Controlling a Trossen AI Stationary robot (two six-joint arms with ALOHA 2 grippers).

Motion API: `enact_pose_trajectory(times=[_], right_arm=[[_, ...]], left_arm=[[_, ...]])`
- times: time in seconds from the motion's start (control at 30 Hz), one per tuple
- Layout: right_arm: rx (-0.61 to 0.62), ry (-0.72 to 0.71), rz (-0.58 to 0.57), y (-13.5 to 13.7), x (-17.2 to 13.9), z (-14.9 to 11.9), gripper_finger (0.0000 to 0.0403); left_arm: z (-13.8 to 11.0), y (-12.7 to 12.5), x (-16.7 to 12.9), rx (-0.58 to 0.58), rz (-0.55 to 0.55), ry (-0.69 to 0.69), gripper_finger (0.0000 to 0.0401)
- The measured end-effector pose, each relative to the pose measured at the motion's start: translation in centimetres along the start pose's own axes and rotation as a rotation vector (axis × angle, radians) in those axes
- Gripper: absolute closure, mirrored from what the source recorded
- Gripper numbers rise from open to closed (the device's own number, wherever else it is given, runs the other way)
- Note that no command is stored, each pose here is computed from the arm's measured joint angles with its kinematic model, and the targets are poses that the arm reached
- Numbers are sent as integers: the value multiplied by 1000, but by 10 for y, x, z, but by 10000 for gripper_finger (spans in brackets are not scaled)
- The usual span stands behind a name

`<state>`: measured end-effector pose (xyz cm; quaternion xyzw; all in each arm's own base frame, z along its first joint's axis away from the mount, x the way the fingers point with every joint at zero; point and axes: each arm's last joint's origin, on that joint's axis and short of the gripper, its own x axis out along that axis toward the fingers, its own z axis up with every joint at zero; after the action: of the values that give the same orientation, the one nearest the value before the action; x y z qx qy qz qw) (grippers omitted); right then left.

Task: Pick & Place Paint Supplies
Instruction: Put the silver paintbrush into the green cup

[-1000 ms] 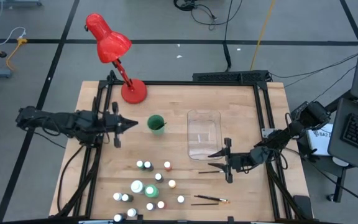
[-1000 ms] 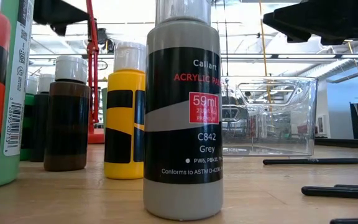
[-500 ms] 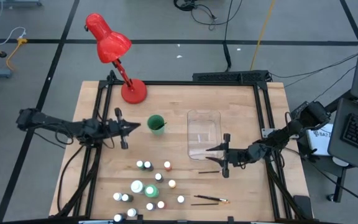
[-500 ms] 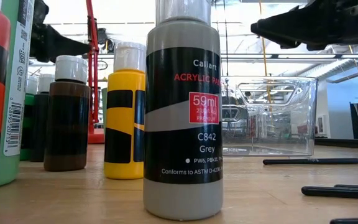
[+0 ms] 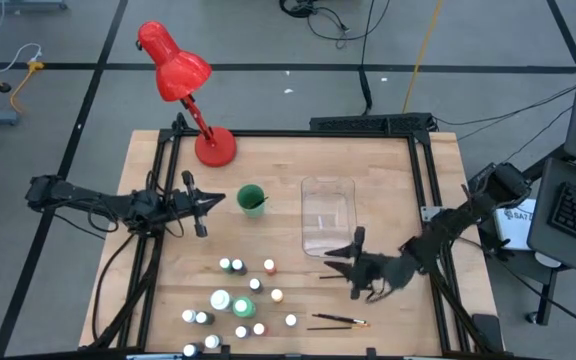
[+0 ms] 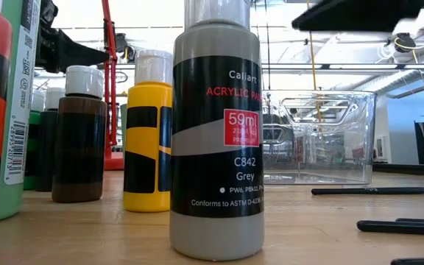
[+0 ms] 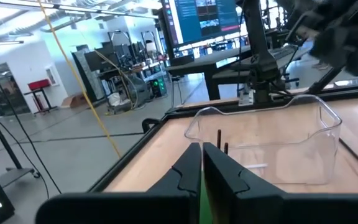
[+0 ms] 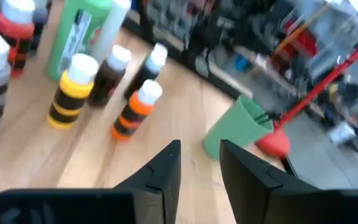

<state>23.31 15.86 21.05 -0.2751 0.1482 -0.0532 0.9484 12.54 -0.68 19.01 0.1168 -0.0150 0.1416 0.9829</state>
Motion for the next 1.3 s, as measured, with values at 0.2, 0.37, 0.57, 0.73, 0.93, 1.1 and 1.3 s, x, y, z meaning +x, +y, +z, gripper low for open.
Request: enact_pose_trajectory(times=[0.2, 0.37, 0.57, 0.73, 0.93, 1.1, 1.3], right_arm=[[74, 289, 45, 11, -19, 60, 321], [267, 514, 198, 21, -29, 68, 337], [429, 697, 278, 30, -33, 44, 355], [396, 787, 236, 32, -31, 14, 358], [383, 970, 233, 30, -25, -31, 325], [411, 1082, 216, 25, -20, -65, 277], [416, 1108, 315, 22, -12, -80, 233]], left_arm=[[0, 0, 0, -38, 1, -5, 380], [1, 0, 0, -53, 2, -9, 380], [1, 0, 0, -19, 2, -10, 380], [1, 0, 0, -4, 2, -10, 380], [1, 0, 0, -3, 2, -10, 380], [1, 0, 0, -5, 2, -9, 380], [0, 0, 0, -26, -2, 6, 380]])
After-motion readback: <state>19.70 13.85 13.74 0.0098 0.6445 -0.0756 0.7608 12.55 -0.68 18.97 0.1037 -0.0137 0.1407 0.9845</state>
